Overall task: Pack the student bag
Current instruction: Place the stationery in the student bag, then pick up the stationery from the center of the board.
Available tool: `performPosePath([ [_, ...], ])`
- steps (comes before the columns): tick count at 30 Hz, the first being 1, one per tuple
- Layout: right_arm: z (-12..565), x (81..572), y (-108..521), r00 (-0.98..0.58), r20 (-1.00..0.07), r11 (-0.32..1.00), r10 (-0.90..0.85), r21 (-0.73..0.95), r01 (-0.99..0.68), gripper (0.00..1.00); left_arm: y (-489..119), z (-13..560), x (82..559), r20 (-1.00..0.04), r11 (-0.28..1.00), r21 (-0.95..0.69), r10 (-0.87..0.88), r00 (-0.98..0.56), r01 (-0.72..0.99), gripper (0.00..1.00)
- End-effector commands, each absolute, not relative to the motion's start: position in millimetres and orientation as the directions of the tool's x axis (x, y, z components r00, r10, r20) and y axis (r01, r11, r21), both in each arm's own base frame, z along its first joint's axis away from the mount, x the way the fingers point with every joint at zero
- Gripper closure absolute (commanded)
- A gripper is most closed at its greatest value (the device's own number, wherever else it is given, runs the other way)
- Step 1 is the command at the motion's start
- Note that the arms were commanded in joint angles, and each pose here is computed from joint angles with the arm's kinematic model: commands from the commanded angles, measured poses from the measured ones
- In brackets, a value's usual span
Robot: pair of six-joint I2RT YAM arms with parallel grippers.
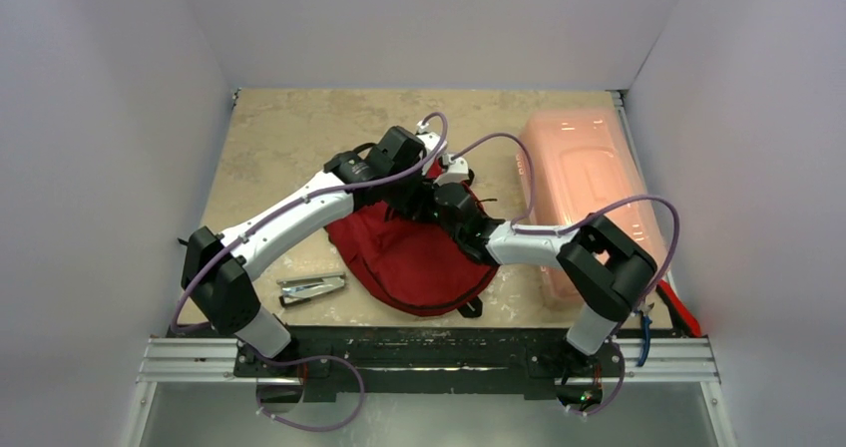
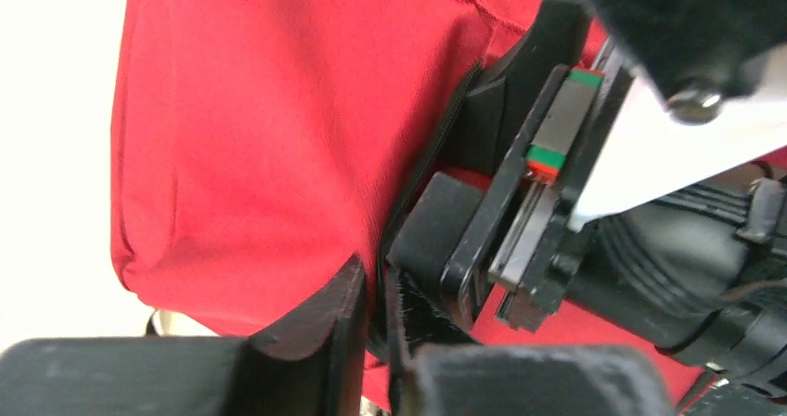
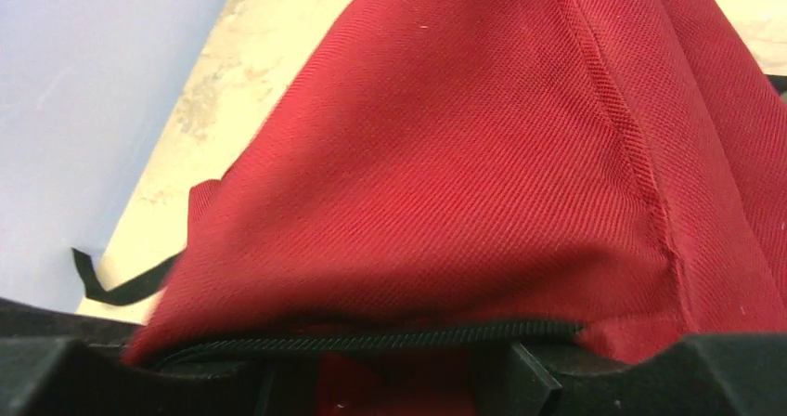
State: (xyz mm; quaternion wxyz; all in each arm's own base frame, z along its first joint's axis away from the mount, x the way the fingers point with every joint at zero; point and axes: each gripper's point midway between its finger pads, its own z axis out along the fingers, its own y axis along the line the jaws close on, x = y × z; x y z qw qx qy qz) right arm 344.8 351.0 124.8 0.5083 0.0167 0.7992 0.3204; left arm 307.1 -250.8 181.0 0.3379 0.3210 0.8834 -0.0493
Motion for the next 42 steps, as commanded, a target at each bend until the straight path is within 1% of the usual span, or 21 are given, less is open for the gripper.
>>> performPosePath([
  [1, 124.9, 336.7, 330.3, -0.527, -0.801, 0.836, 0.285, 0.476, -0.272, 0.39, -259.8, 203.8, 299.2, -0.666, 0.805, 0.019, 0.453, -0.593, 0.593, 0.82],
  [4, 124.3, 321.8, 323.2, -0.558, -0.789, 0.833, 0.256, 0.473, -0.287, 0.34, -255.7, 204.4, 296.9, -0.664, 0.82, -0.009, 0.423, -0.617, 0.572, 0.65],
  [9, 122.4, 297.0, 309.6, -0.61, -0.769, 0.834, 0.193, 0.456, -0.31, 0.31, -237.7, 211.5, 280.3, -0.667, 0.861, -0.048, 0.35, -0.658, 0.506, 0.46],
  [11, 125.2, 286.7, 302.5, -0.621, -0.764, 0.834, 0.173, 0.449, -0.32, 0.28, -223.6, 215.1, 270.7, -0.671, 0.886, -0.067, 0.3, -0.678, 0.458, 0.4],
  [14, 127.5, 270.6, 294.9, -0.648, -0.747, 0.824, 0.152, 0.457, -0.334, 0.26, -182.3, 211.2, 253.5, -0.647, 0.949, -0.096, 0.17, -0.743, 0.301, 0.38],
  [15, 131.1, 264.6, 293.1, -0.651, -0.744, 0.813, 0.151, 0.468, -0.346, 0.26, -165.1, 205.8, 246.6, -0.626, 0.972, -0.123, 0.081, -0.776, 0.2, 0.37],
  [16, 128.9, 257.9, 289.3, -0.66, -0.736, 0.807, 0.15, 0.477, -0.348, 0.26, -144.5, 200.1, 238.3, -0.601, 0.985, -0.142, -0.01, -0.8, 0.094, 0.34],
  [18, 129.8, 248.6, 282.9, -0.663, -0.731, 0.797, 0.161, 0.493, -0.349, 0.25, -109.6, 187.0, 217.5, -0.547, 0.97, -0.21, -0.224, -0.806, -0.127, 0.27],
  [20, 133.9, 244.1, 276.3, -0.655, -0.734, 0.793, 0.179, 0.502, -0.345, 0.25, -85.8, 168.4, 198.1, -0.476, 0.908, -0.269, -0.416, -0.774, -0.323, 0.18],
  [23, 147.3, 241.2, 271.4, -0.636, -0.742, 0.781, 0.209, 0.518, -0.347, 0.25, -66.9, 153.2, 187.0, -0.401, 0.793, -0.357, -0.607, -0.686, -0.493, 0.06],
  [26, 161.5, 238.1, 270.1, -0.616, -0.751, 0.76, 0.236, 0.538, -0.365, 0.24, -55.9, 140.4, 185.0, -0.297, 0.658, -0.393, -0.752, -0.589, -0.642, 0.02],
  [29, 169.2, 236.5, 266.9, -0.603, -0.76, 0.757, 0.241, 0.536, -0.373, 0.24, -55.1, 119.4, 179.0, -0.119, 0.508, -0.358, -0.857, -0.502, -0.784, 0.0],
  [32, 171.8, 234.7, 260.2, -0.594, -0.765, 0.765, 0.249, 0.532, -0.364, 0.24, -56.3, 100.4, 181.9, 0.025, 0.352, -0.336, -0.924, -0.382, -0.874, 0.0],
  [33, 173.6, 233.6, 258.4, -0.591, -0.765, 0.763, 0.256, 0.535, -0.363, 0.24, -58.6, 96.6, 185.0, 0.053, 0.313, -0.344, -0.935, -0.351, -0.885, 0.0],
  [37, 178.0, 228.4, 253.2, -0.585, -0.762, 0.752, 0.279, 0.552, -0.361, 0.24, -63.7, 84.6, 191.3, 0.118, 0.192, -0.347, -0.962, -0.246, -0.918, 0.0],
  [39, 177.7, 227.3, 250.6, -0.583, -0.763, 0.756, 0.28, 0.549, -0.357, 0.24, -66.4, 76.7, 189.8, 0.155, 0.143, -0.319, -0.968, -0.2, -0.937, 0.0],
  [41, 176.7, 226.7, 248.5, -0.578, -0.771, 0.764, 0.268, 0.536, -0.36, 0.24, -71.1, 65.2, 188.6, 0.197, 0.117, -0.288, -0.964, -0.179, -0.95, 0.0],
  [42, 178.4, 224.9, 251.1, -0.572, -0.782, 0.758, 0.249, 0.524, -0.387, 0.24, -72.0, 61.1, 189.1, 0.208, 0.116, -0.274, -0.962, -0.176, -0.955, 0.03],
])
